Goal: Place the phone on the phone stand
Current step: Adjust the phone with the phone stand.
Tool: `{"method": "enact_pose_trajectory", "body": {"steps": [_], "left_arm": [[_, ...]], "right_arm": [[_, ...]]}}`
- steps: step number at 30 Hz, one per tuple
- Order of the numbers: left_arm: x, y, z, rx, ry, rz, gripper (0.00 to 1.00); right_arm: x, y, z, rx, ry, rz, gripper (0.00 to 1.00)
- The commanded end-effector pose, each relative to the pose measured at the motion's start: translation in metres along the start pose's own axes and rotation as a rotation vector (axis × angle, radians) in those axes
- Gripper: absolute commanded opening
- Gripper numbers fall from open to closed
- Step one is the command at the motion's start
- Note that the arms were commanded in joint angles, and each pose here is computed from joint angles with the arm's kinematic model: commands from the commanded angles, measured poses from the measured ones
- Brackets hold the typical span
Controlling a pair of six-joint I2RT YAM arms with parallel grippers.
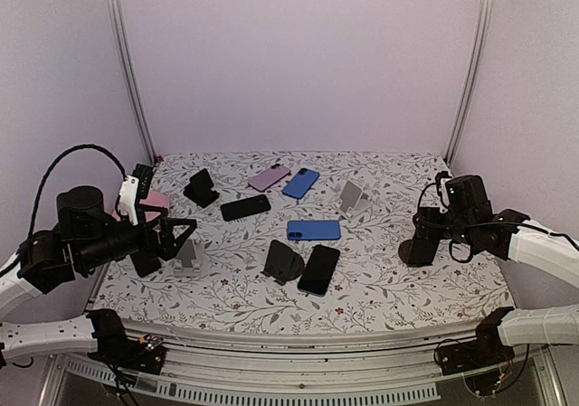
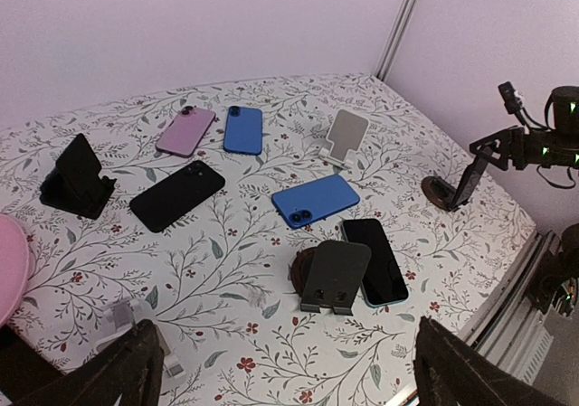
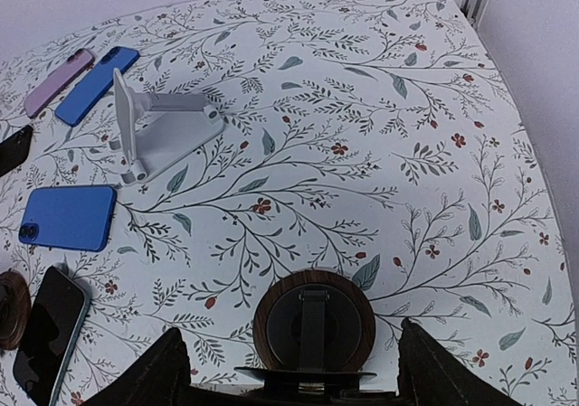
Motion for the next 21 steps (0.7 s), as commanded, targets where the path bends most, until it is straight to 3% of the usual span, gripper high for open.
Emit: {"method": "enact_pose_trajectory", "body": {"steps": [1, 21], "left_arm": [[0.0003, 0.0014, -0.0022, 0.003, -0.003, 0.0, 0.97], [0.0005, 0.001, -0.0015, -0.001, -0.005, -0.001, 0.97]], "right_arm": [[0.0023, 0.0002, 0.0, -0.014, -0.02, -0.01, 0.75], [0.0104, -0.002, 0.0096, -0.032, -0.007, -0.033, 1.0]]}}
Point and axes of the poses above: each gripper's point midway between its finger pads, its own z axis back along the fingers, its own y axis along the line the jaws close on, x = y × z, the point moved 6 cm from there along z, back along the fingers, and after that the axes turned 2 degrees about z, right-handed, at the moved point
